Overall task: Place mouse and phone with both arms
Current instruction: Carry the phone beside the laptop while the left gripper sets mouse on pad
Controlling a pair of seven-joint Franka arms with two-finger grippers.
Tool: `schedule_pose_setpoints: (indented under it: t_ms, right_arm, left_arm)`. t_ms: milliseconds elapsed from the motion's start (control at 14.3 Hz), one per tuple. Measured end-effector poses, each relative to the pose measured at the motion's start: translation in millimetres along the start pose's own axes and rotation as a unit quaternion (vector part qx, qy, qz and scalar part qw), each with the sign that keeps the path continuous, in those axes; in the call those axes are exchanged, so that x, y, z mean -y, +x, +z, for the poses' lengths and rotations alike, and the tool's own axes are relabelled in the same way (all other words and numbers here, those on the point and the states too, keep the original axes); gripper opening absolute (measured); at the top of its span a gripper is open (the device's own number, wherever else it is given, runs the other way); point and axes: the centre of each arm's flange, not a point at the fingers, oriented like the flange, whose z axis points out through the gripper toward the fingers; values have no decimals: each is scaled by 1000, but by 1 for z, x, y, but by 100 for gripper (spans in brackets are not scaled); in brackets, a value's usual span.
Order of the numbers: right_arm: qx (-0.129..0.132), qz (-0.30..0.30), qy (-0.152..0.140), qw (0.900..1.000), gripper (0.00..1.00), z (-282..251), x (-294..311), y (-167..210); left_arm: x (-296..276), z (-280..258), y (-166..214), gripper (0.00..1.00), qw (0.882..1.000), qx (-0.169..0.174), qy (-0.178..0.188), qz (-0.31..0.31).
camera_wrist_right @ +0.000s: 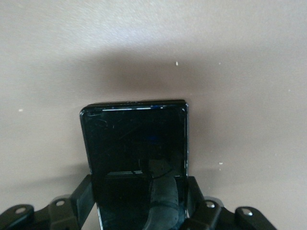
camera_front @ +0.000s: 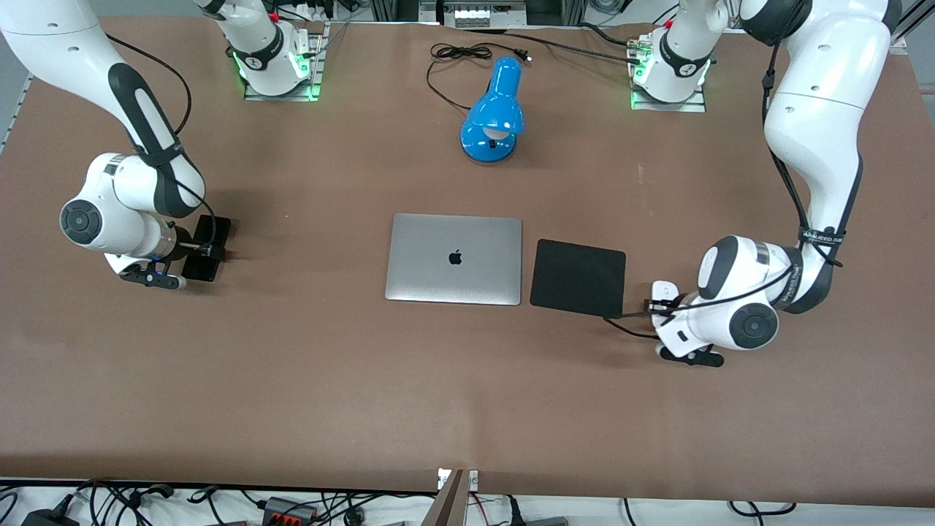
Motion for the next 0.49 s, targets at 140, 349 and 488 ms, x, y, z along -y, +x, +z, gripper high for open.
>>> schedule_pose_setpoints:
  t_ms: [140,349,488]
  right_arm:
    - [11,-10,0,1000,79,-23,6,2]
    - [20,-42,1,999,79,-74,27,12]
    - [13,-62,5,998,79,-99,59,17]
  left_arm:
    - [-38,-11,-3,63,1000,-4,-10,8]
    - [-88,-13,-10,63,1000,-1,-15,-4]
    - [-116,-5,-15,63,1000,6,-9,-7]
